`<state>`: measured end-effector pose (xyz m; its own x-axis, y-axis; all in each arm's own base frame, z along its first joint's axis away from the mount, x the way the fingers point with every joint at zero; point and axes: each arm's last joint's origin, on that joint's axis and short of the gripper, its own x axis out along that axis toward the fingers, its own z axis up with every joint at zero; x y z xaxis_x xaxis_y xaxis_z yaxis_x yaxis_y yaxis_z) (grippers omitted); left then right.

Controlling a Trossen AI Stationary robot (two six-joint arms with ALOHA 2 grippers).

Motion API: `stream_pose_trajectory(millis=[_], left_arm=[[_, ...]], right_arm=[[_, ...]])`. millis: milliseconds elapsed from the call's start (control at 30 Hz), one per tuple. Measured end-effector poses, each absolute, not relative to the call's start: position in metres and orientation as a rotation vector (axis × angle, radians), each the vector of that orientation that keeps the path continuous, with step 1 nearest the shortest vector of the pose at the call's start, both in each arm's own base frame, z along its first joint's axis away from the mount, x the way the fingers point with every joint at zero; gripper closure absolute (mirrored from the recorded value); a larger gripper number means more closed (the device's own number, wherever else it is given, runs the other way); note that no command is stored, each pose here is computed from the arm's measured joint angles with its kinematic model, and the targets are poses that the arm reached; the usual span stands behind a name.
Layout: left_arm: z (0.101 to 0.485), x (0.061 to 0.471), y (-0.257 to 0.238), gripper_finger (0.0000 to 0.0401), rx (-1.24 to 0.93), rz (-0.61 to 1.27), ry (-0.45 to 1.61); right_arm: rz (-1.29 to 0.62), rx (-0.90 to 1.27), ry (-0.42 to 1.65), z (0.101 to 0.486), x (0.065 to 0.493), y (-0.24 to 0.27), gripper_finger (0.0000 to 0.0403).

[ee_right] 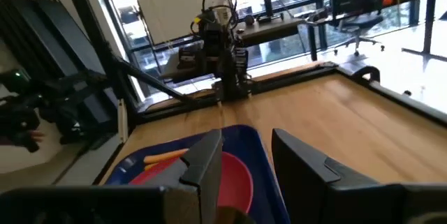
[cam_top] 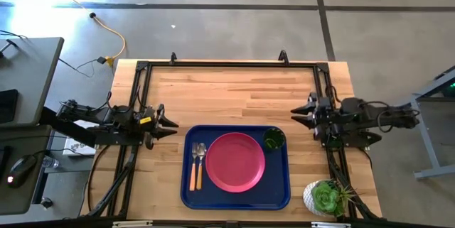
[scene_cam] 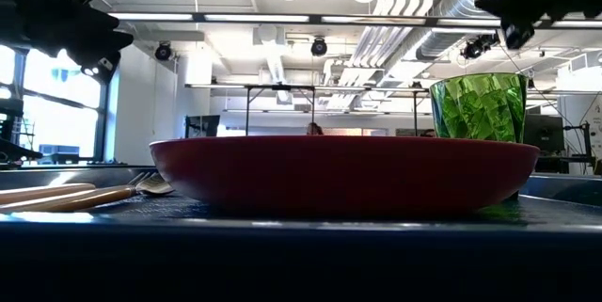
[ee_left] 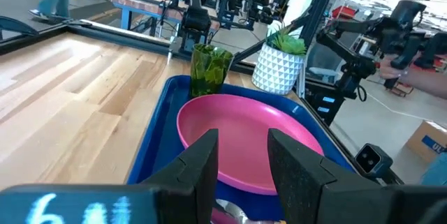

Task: Pick and place plate/cup/fork/spoon on tray
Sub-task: Return to Home Position

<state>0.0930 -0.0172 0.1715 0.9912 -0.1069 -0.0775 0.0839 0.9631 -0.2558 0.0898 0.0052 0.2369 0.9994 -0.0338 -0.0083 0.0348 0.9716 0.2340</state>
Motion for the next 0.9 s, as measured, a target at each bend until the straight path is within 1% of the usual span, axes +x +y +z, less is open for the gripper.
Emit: stream_pose_trajectory(millis=[200, 400, 567, 800, 900], left_arm=[[0.172, 0.093, -0.017, 0.0288, -0.255, -0.097, 0.091], [0.172, 0.093, -0.017, 0.0288, -0.255, -0.098, 0.091], [0.172, 0.093, -0.017, 0.0288, -0.255, -0.098, 0.092], [0.172, 0.093, -0.017, 0.0288, -0.255, -0.098, 0.091], [0.172, 0.093, -0.017, 0.0288, -0.255, -0.098, 0.092]], right_arm=[[-0.025, 0.255, 0.004, 0.206, 0.09, 0.005, 0.0285], [0.058, 0.258, -0.04, 0.187, 0.092, 0.008, 0.0285], [0.082, 0.284, -0.043, 0.174, 0.096, 0.009, 0.0285], [0.11, 0.302, -0.041, 0.171, 0.097, 0.01, 0.0285], [0.079, 0.299, -0.041, 0.171, 0.097, 0.009, 0.0285]])
